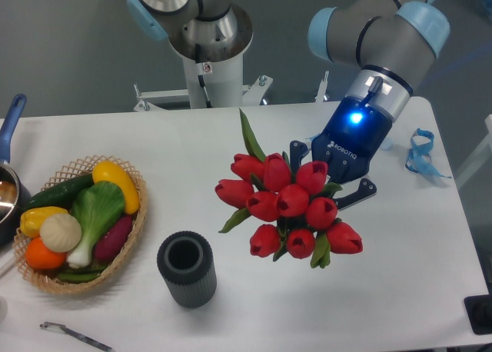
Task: Insert the flowers into the vase
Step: 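Carry the red tulip bouquet with the gripper over the black vase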
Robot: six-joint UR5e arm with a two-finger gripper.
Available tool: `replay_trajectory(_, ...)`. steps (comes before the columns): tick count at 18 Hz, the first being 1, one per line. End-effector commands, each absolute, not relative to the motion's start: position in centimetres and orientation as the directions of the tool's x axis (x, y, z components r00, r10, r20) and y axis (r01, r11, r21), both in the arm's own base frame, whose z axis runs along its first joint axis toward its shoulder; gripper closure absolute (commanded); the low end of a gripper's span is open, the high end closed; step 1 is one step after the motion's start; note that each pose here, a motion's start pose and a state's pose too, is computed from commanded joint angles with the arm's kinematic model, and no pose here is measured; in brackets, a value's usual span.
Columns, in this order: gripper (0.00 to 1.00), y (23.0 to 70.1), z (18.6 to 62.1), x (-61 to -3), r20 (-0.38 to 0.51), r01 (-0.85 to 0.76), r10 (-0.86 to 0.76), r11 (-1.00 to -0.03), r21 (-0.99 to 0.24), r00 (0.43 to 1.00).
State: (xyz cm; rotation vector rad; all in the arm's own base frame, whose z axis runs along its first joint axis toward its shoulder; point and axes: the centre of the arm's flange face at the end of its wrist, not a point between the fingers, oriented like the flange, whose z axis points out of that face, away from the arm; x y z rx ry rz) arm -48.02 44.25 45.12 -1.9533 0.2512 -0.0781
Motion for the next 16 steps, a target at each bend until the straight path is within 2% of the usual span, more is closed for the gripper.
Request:
replay_trajectory(6, 0.76, 44.4, 44.9, -47.6, -0.069, -0.146, -0.219, -0.357, -0.923, 0.973)
replay_trajectory(12, 0.76, 47.1, 44.7, -45.6, -0.079, -0.173, -0.272, -0.342, -0.924, 0.959)
replay_trajectory(16, 0.76, 48.9, 44.5, -44.1, -0.057, -0.148, -0.344, -0.243, -0.959, 0.937)
